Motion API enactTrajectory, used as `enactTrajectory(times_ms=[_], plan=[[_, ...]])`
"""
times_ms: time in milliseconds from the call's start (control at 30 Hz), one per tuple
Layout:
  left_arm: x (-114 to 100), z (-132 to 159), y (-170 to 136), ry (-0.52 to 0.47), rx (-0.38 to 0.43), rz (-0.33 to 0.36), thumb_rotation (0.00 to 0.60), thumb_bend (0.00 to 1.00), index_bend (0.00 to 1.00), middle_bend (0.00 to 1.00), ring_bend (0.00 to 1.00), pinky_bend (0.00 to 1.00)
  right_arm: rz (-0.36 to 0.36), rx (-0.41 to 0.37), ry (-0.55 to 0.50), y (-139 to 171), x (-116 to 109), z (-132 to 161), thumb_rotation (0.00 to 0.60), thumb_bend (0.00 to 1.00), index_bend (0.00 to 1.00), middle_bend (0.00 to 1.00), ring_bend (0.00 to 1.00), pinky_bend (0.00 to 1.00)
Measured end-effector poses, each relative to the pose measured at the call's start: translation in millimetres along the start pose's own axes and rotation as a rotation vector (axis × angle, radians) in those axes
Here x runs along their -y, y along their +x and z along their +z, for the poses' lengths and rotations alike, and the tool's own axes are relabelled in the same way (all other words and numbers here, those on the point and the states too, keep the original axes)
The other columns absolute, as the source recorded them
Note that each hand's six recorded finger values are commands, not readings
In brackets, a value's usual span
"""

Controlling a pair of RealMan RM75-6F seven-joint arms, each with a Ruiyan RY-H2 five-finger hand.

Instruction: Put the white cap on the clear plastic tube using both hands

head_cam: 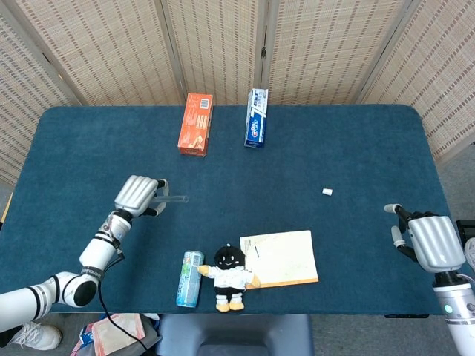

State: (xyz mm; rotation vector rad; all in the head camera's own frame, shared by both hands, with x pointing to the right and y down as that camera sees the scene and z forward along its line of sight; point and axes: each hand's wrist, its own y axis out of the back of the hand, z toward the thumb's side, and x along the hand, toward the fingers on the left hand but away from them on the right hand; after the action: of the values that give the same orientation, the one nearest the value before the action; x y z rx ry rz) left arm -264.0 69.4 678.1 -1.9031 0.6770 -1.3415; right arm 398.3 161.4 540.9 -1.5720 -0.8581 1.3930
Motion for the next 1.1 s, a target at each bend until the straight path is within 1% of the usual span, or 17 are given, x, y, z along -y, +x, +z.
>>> enactTrajectory(times_ms=[67,200,433,567,733,833,967,1100], plan=[[-4,-2,-5,0.006,0.005,0.015,0.6,0.36,0.58,1.0,0.97,1.0,0.025,0.0,-0.001,-6,2,2,0.6,0.62,0.31,0.83,0.84,0.82],[-8,-2,-13,0.016,0.014,0.036,0.6,0.36,0.58,1.0,0.97,1.0,0.09,0.007,-0.004,-21,11,5,0.6,0.67,0.31,0.88,0.91,0.87],[-13,0,-27,0.015,0.033,0.048,0.6,0.36,0.58,1.0,0.97,1.0,0.254,0.031,-0.019,-57,41,10,0.6,0.79,0.3,0.94,0.99,0.92],[-17,1,-34,0.016,0.038,0.058,0.6,0.36,0.58,1.0,0.97,1.0,0.318,0.053,-0.021,-79,56,11,0.6,0.86,0.27,0.96,1.0,0.92],[-20,2,-40,0.02,0.041,0.064,0.6,0.36,0.58,1.0,0.97,1.0,0.38,0.092,-0.011,-104,74,8,0.6,0.92,0.24,1.0,1.0,0.93],[-19,3,-41,0.022,0.04,0.061,0.6,0.36,0.58,1.0,0.97,1.0,0.419,0.118,-0.01,-117,85,6,0.6,0.96,0.23,1.0,1.0,0.93],[-17,3,-42,0.022,0.038,0.053,0.6,0.36,0.58,1.0,0.97,1.0,0.464,0.151,-0.011,-131,101,3,0.6,0.96,0.23,1.0,1.0,0.94],[-15,2,-43,0.022,0.035,0.048,0.6,0.36,0.58,1.0,0.97,1.0,0.505,0.165,-0.015,-143,117,5,0.6,0.96,0.22,1.0,1.0,0.94]])
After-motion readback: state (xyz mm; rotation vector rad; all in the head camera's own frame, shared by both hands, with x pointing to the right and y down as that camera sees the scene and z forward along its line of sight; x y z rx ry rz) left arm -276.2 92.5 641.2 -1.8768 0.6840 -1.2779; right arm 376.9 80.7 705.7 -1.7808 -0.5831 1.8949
